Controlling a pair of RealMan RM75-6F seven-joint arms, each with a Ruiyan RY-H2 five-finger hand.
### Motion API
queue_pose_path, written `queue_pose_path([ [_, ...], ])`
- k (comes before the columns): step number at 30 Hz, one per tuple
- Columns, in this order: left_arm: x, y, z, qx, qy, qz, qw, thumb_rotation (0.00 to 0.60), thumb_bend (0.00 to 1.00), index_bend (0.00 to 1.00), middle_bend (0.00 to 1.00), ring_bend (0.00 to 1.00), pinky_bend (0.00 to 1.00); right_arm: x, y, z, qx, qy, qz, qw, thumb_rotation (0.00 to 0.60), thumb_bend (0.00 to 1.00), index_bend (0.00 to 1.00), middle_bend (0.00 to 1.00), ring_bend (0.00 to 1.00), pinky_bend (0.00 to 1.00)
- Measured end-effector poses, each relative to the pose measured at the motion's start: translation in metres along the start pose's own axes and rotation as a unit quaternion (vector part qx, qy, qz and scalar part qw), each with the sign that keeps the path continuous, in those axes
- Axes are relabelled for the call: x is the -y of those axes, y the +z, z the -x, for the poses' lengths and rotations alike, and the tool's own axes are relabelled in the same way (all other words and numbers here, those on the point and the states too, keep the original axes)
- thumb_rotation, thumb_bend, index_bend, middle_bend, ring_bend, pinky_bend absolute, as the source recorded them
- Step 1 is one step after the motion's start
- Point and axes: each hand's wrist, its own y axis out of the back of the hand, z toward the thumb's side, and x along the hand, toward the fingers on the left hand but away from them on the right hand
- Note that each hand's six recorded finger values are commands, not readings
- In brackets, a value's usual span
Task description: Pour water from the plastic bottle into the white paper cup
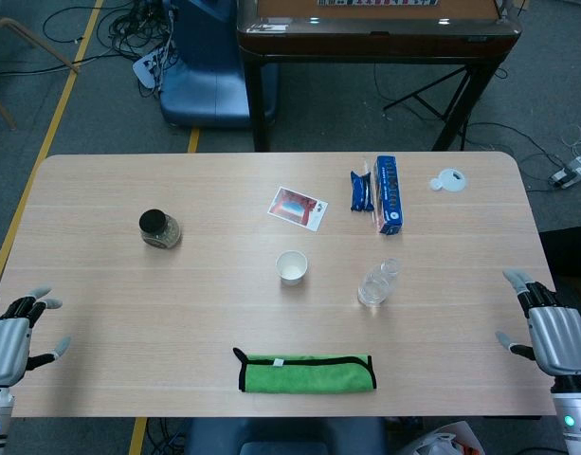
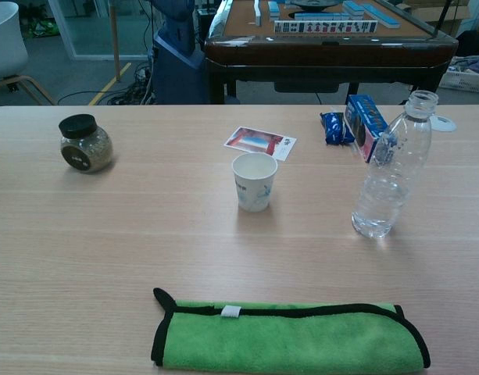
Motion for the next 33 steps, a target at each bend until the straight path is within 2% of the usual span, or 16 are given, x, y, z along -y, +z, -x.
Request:
queue_pose_path([
  [28,0.004,0.004,-0.003,0.006,-0.008,0.007,0.9999,0.6,0.17,0.35,0.2,0.24,0.51,0.008,-0.006,0.007,0.004,0.007,0.03,0.9995,0.6,0.01,0.12,0.17,0.19,0.32],
  [33,0.004,0.005,-0.002,0.006,-0.009,0.009,0.9999,0.6,0.17,0.35,0.2,0.24,0.51,0.01,-0.003,0.012,-0.002,0.006,0.051,0.9987,0.6,0.01,0.12,0.18,0.19,0.32],
])
